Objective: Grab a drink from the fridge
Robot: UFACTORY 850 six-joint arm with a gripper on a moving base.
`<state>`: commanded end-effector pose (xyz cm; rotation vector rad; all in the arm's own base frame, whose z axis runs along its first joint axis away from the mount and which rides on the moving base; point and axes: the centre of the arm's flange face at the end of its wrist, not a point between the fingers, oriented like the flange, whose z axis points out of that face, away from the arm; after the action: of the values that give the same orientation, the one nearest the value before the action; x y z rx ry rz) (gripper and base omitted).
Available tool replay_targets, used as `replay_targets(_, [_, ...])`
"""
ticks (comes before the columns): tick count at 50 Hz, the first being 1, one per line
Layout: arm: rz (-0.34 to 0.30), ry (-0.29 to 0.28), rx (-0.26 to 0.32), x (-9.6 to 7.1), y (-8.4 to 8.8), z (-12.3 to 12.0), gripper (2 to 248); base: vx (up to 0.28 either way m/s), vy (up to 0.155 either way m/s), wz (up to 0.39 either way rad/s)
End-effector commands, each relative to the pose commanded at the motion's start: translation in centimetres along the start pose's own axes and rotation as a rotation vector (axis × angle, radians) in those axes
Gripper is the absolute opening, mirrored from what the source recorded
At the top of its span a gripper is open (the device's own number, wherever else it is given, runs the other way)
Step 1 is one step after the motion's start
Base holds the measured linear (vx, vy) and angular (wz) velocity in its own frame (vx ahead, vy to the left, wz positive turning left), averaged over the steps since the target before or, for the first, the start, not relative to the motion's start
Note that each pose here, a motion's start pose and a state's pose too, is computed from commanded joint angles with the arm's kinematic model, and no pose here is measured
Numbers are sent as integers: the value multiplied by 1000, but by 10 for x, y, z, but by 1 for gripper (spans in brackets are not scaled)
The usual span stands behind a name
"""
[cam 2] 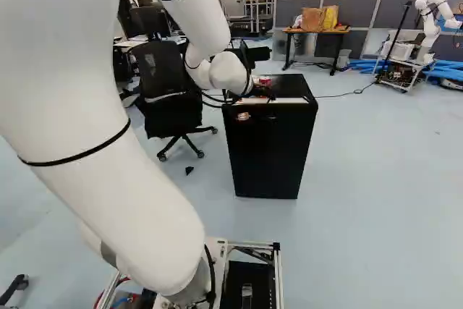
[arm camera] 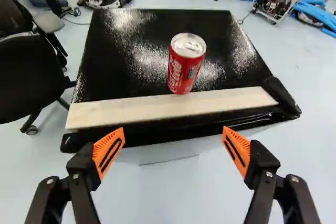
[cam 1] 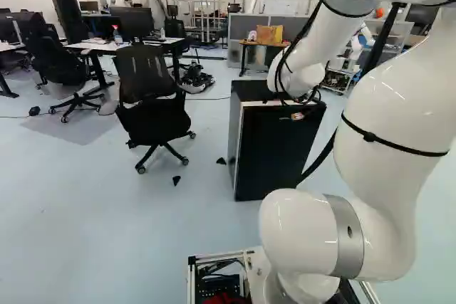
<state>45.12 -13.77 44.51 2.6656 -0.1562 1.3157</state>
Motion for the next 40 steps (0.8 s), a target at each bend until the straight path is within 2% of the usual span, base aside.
replay_targets(12, [-18,116,8,9,-1,1,247,0,0,0])
replay_targets(21, [-25,169,15,9,-2,7,247,0,0,0])
replay_targets(40, [-20,162,21,0,-2,25,247,0,0,0])
